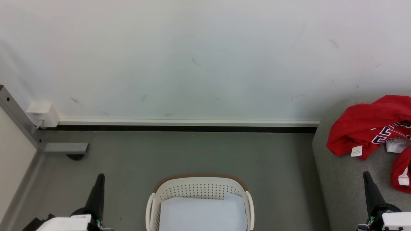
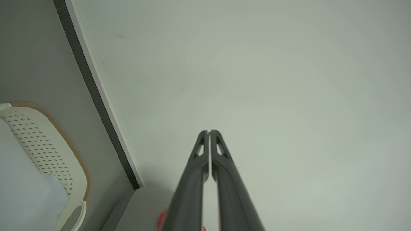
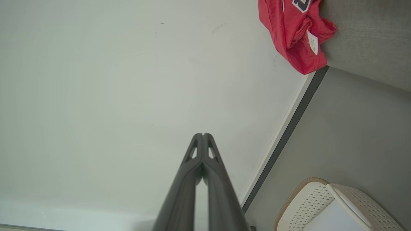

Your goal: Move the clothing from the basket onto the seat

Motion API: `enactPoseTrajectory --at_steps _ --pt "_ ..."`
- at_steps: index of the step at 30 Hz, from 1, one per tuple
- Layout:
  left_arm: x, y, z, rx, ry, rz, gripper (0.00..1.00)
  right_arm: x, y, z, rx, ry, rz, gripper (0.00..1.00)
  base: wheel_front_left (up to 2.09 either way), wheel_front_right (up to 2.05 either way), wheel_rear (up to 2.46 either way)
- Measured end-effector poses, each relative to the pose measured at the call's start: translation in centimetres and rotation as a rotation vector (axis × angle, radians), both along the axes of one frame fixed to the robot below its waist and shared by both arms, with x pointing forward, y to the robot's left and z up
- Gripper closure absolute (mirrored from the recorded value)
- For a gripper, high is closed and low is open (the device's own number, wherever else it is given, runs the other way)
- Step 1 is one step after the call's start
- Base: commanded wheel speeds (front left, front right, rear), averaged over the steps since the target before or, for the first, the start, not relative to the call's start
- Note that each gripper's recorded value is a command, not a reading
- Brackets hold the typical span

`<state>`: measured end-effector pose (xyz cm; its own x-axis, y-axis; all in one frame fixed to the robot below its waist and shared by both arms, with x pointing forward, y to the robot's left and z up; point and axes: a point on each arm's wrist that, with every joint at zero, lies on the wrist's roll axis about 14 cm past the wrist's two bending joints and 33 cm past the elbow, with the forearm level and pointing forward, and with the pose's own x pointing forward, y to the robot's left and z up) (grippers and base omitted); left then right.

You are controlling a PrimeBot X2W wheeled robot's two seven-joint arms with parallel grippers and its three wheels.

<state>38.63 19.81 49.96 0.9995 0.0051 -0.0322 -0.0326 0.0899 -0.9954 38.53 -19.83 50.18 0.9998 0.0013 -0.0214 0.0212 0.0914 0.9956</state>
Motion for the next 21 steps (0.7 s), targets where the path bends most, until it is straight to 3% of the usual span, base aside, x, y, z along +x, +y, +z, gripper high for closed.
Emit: enactPoseTrajectory --at_steps 21 --pt "0.16 0.06 0.4 -0.091 -0.02 -0.005 1.0 0.17 -0.2 0.15 0.094 -0.01 -0.003 1.0 0.0 0.0 0.0"
